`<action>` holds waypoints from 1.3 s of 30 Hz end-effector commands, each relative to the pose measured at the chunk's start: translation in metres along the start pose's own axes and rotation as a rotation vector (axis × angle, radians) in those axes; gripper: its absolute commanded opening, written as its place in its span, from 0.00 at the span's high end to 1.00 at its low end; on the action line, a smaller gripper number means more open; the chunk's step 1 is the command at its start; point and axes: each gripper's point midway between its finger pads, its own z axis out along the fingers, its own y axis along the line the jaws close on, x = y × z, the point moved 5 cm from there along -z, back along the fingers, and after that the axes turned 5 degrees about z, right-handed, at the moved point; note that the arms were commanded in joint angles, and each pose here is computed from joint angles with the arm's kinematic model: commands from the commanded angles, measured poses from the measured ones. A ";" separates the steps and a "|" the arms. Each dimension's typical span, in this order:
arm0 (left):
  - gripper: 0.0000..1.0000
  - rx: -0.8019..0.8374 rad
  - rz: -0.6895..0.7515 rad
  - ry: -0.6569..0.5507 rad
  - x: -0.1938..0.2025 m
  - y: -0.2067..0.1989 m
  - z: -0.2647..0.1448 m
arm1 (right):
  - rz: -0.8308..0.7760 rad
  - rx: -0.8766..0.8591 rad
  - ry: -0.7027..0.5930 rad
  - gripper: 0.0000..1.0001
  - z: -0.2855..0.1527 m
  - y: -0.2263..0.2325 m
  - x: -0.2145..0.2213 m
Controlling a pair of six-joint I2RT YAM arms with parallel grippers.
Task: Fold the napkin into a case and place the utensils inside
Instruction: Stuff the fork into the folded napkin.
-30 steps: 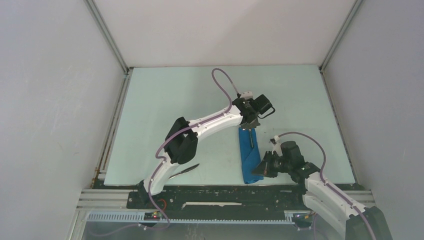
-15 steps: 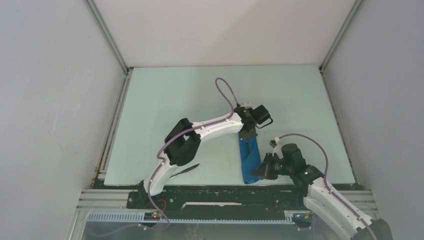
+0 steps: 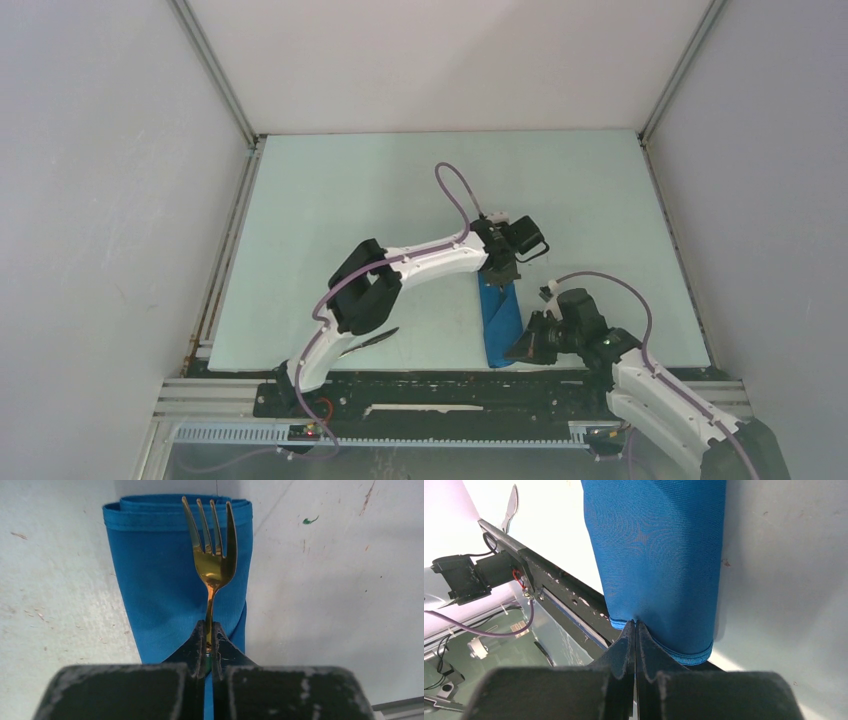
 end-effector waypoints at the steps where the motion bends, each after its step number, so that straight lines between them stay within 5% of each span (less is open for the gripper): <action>1: 1.00 0.099 -0.048 -0.016 -0.006 -0.014 -0.033 | -0.012 0.001 -0.028 1.00 0.002 0.000 -0.003; 39: 1.00 0.153 -0.143 0.034 0.024 -0.022 -0.030 | -0.025 -0.017 -0.033 1.00 0.006 -0.001 -0.004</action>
